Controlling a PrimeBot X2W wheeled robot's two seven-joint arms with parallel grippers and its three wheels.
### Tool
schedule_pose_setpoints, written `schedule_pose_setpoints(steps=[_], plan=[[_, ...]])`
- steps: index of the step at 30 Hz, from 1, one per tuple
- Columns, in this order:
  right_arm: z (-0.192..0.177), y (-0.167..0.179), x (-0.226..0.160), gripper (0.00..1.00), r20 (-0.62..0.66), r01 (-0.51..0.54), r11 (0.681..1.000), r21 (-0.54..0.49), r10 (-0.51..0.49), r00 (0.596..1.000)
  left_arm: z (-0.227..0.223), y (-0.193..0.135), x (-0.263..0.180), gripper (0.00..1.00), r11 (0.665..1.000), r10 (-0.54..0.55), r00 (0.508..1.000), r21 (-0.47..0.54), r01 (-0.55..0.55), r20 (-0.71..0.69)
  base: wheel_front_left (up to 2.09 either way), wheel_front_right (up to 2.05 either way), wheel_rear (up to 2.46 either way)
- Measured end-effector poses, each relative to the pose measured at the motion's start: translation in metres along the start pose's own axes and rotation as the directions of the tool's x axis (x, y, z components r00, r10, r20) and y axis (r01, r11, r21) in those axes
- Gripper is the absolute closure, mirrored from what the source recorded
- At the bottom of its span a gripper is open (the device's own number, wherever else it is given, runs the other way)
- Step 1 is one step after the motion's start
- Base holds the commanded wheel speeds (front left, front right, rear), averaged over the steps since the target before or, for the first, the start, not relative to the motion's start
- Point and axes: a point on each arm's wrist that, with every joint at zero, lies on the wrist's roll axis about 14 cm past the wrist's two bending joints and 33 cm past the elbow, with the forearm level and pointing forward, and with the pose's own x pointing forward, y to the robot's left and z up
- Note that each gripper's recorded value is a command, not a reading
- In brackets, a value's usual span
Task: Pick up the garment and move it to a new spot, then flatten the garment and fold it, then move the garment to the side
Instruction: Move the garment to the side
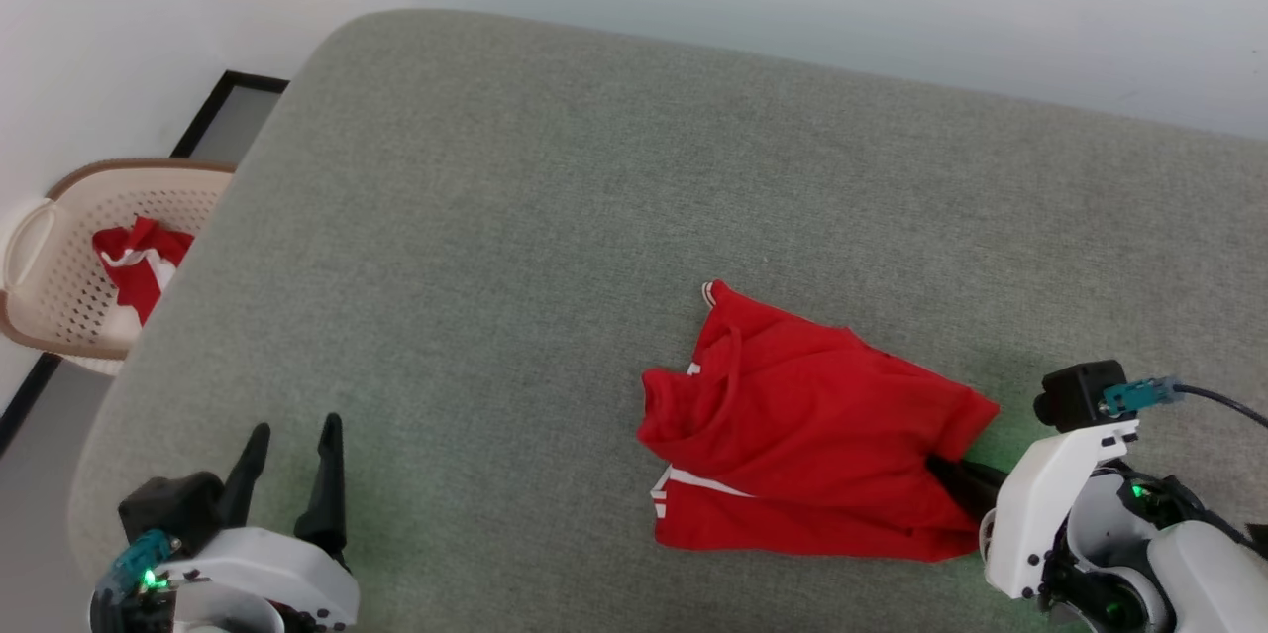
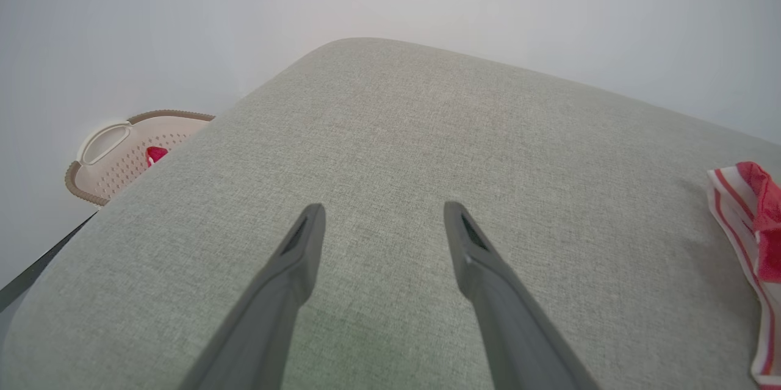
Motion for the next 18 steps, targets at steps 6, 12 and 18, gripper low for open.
schedule_pose_setpoints(steps=[6,12,18], plan=[[0.007,-0.004,-0.005,1.00,0.033,0.018,1.000,-0.002,-0.018,0.999,0.004,-0.006,0.007,0.00,1.000,-0.019,1.000,0.002,0.019,0.010,0.00,0.00,0.00],[0.027,-0.028,-0.023,1.00,0.093,0.082,0.996,-0.025,-0.079,0.992,0.007,-0.022,0.019,0.00,0.997,-0.068,0.997,0.021,0.068,0.018,0.00,0.00,0.00],[0.044,-0.070,-0.052,1.00,0.134,0.194,0.980,-0.041,-0.187,0.973,0.013,-0.048,0.037,0.00,0.989,-0.143,0.989,0.041,0.142,0.033,0.00,0.00,0.00]])
